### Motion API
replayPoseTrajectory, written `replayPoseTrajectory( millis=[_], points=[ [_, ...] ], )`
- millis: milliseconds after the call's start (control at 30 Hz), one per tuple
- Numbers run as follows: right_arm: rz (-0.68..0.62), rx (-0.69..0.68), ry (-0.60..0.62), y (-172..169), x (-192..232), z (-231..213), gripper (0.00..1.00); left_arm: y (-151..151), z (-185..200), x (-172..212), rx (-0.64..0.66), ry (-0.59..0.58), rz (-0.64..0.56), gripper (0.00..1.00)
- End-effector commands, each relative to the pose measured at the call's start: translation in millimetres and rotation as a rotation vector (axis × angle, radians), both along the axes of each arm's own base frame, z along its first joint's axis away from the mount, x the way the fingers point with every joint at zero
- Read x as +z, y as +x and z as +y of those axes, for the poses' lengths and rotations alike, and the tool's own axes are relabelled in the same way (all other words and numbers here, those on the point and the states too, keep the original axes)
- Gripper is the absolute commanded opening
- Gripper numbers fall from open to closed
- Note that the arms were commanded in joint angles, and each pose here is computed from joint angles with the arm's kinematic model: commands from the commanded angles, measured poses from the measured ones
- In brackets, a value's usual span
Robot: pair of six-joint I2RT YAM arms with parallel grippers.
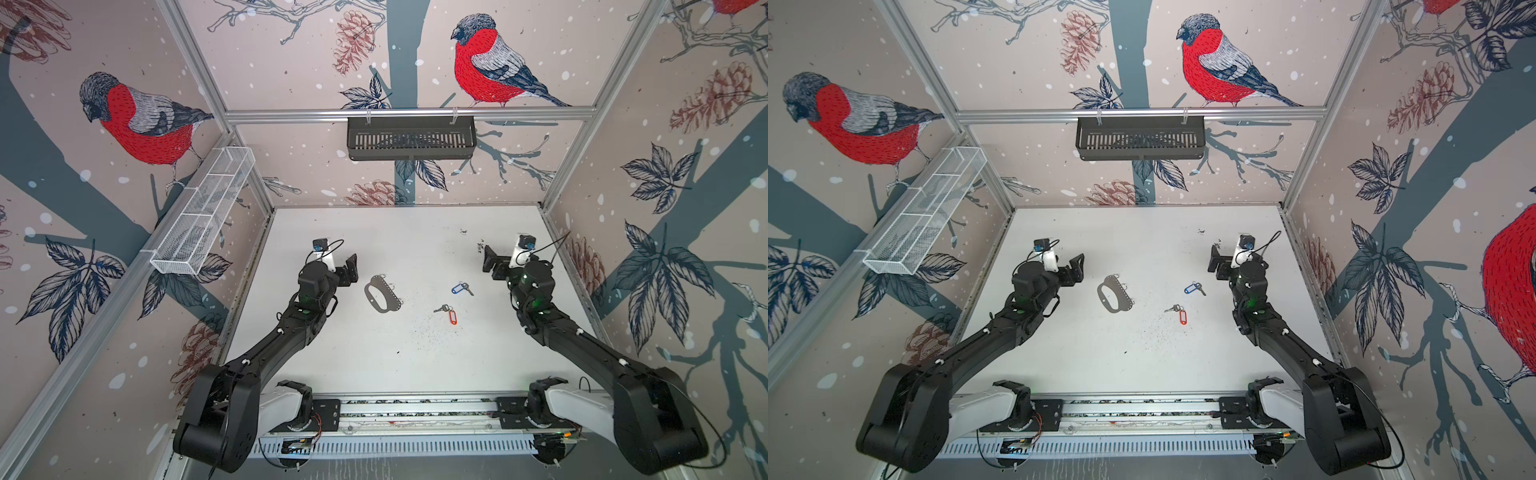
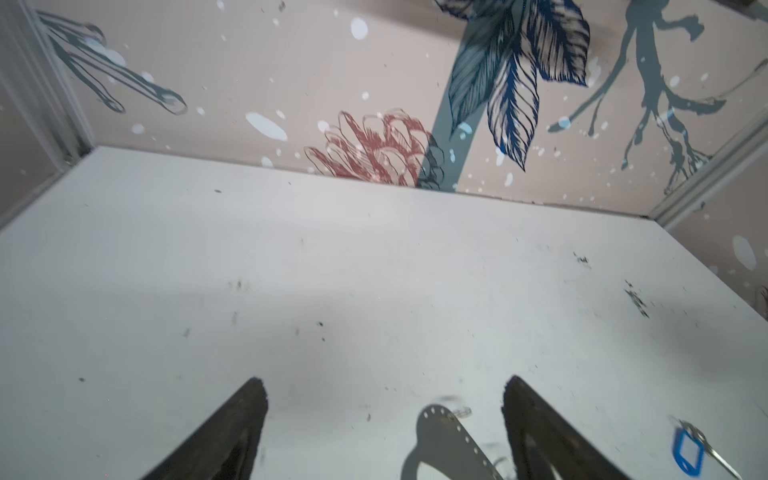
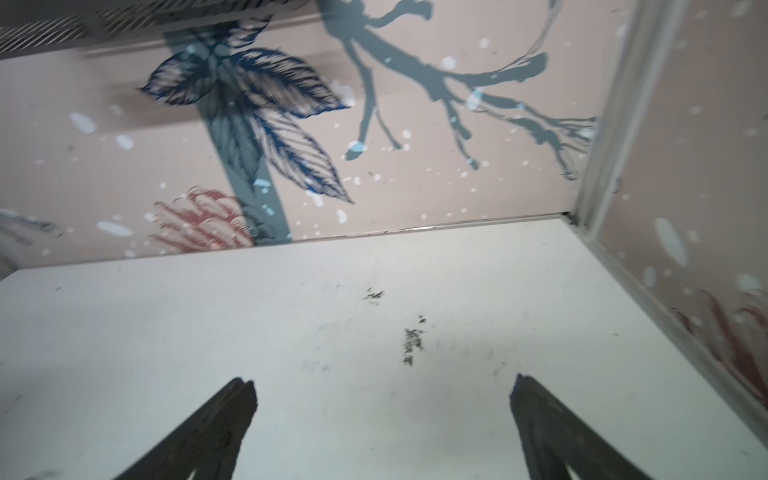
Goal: Put the keys on the keyring
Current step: 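Reach the left gripper to the metal plate while the right nears the keys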
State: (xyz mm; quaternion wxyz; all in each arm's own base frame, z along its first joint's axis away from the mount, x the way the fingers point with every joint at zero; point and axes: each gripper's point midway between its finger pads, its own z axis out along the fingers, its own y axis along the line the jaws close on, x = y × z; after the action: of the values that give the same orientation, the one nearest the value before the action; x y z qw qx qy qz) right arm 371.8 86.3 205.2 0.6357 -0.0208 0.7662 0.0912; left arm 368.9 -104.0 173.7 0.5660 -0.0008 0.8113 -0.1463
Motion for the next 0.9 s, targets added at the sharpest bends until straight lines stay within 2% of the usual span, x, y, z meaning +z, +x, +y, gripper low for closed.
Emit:
replayPoseTrajectory(
  millis=[0, 167, 467, 867],
  points=[
    [0.089, 0.077, -0.010, -8.2, -23.4, 20.6, 1.00, -8.0, -9.6, -33.7, -0.034, -0.006, 0.151, 0.73],
    [0.104, 0.097, 0.020, -13.9, -28.0, 28.9, 1.00, 2.5, -28.8, -67.1, -0.107, 0.041, 0.305, 0.67],
    [0.118, 0.076, -0.001, -17.7, -25.9, 23.7, 1.00, 14.7, -78.4, -105.7, -0.332, 0.149, 0.469, 0.57],
    [0.118, 0.061, -0.012, -20.2, -27.7, 20.0, 1.00, 13.1, -98.7, -130.4, -0.468, 0.256, 0.546, 0.54]
  ],
)
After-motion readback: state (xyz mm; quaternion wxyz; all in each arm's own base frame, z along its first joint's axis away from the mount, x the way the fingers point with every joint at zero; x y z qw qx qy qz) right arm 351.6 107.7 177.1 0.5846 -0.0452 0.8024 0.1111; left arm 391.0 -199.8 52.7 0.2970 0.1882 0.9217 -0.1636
